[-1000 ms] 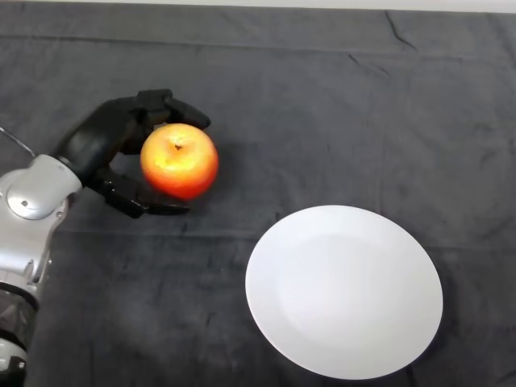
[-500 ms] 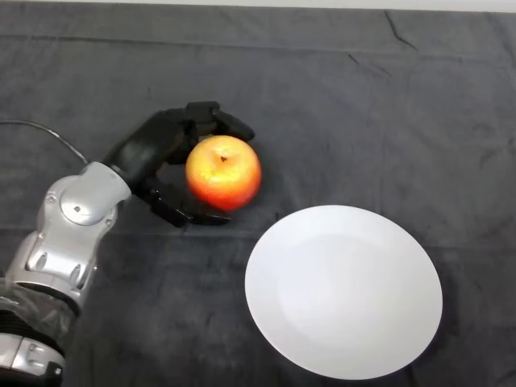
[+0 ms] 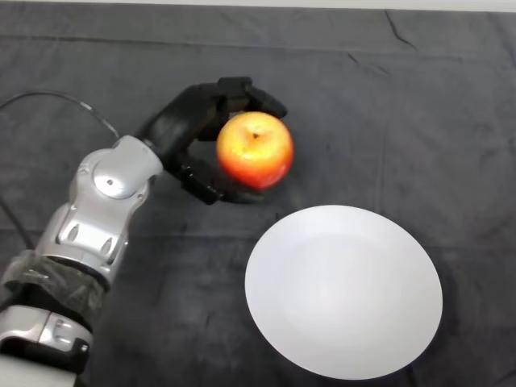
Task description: Move the apple to the plate
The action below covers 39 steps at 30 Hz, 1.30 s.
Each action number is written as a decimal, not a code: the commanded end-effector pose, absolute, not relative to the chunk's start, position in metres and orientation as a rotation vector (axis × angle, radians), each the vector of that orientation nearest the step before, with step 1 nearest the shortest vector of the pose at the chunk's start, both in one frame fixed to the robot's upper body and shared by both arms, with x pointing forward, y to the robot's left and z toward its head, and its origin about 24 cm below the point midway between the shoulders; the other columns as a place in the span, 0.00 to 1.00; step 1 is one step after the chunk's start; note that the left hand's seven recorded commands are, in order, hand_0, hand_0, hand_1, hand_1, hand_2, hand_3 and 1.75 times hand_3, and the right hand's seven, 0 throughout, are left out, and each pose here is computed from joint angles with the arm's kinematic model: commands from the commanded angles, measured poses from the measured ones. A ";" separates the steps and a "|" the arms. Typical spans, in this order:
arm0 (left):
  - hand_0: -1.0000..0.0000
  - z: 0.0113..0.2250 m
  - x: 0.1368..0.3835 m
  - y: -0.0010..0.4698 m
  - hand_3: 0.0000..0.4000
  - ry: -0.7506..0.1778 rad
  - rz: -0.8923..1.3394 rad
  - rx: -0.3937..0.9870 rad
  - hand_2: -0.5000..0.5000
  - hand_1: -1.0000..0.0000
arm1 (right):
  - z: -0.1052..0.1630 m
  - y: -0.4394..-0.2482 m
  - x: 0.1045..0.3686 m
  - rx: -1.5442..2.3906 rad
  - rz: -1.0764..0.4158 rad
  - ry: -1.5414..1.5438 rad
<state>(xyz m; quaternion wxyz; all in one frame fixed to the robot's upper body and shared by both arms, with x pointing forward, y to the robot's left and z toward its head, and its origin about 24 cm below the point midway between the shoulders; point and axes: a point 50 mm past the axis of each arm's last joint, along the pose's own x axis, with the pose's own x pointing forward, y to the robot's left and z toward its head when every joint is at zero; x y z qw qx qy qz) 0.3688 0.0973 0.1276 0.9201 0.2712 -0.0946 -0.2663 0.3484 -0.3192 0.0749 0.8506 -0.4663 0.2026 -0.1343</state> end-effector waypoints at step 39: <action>0.00 0.077 0.330 0.053 1.00 -0.207 -0.792 0.640 0.50 0.00 | 0.060 -0.325 0.338 -0.969 -0.282 0.479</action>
